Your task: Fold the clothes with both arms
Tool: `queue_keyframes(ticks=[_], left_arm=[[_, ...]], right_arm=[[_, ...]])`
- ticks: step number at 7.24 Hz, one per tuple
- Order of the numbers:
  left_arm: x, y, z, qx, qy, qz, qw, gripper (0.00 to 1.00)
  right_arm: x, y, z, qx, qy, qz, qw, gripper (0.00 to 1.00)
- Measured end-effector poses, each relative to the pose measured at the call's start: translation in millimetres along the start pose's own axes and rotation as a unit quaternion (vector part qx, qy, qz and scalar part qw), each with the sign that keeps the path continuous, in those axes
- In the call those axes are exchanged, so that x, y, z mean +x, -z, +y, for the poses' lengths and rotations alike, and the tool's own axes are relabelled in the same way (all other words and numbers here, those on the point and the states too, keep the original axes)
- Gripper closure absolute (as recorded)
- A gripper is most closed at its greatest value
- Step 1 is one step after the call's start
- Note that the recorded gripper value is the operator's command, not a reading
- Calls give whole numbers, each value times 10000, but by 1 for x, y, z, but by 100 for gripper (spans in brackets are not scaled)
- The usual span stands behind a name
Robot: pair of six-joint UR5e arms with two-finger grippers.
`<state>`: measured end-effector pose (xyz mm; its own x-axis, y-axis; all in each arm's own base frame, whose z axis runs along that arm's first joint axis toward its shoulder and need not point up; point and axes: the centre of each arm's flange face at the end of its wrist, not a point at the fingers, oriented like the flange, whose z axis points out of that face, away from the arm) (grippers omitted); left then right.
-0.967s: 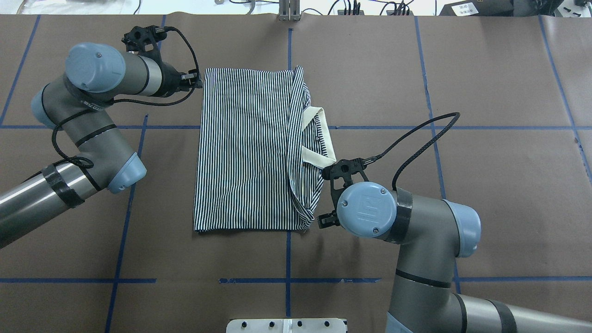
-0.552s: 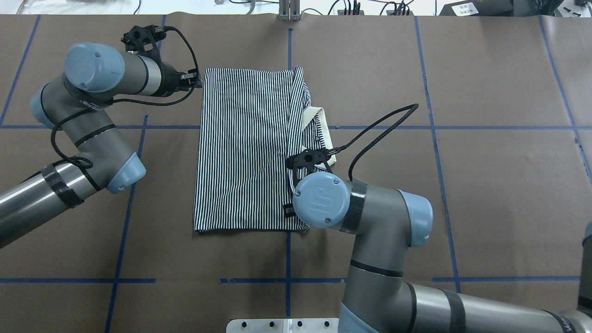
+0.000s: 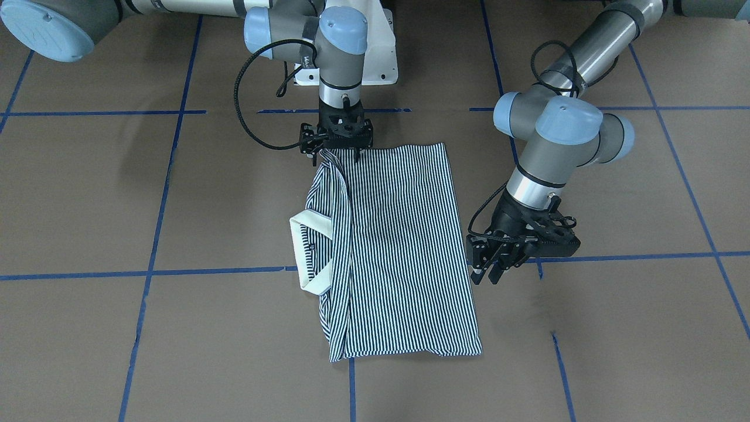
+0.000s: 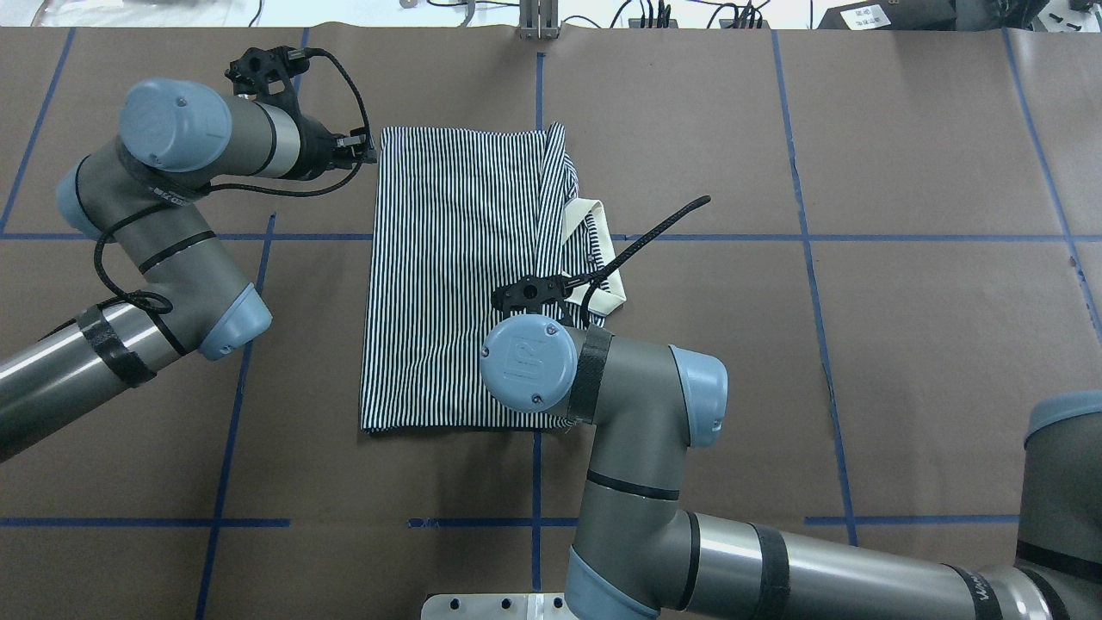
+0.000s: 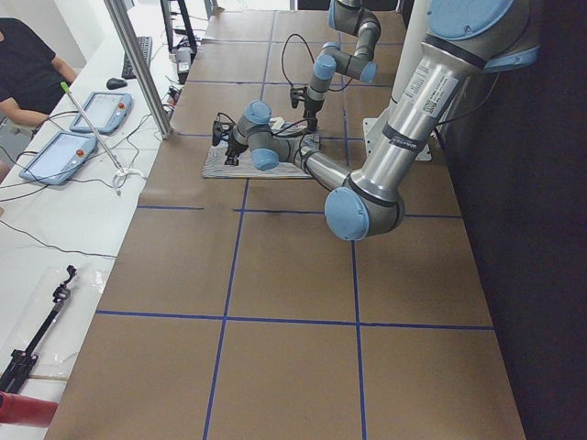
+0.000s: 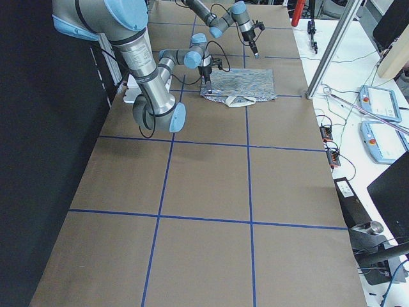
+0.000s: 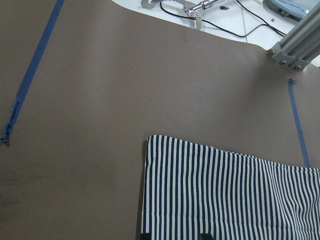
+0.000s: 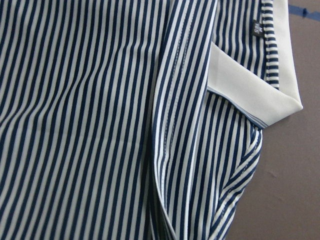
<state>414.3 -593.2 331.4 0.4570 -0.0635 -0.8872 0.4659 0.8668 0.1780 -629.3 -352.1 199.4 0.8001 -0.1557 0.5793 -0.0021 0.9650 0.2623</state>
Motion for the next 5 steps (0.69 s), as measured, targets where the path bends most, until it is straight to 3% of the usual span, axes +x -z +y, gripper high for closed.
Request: queue_keyframes(ticks=[5], left_arm=[[-4,4,3,-12,58,13,10000,56]], right_arm=[[24,-24,5,-86,120,220,9996,0]])
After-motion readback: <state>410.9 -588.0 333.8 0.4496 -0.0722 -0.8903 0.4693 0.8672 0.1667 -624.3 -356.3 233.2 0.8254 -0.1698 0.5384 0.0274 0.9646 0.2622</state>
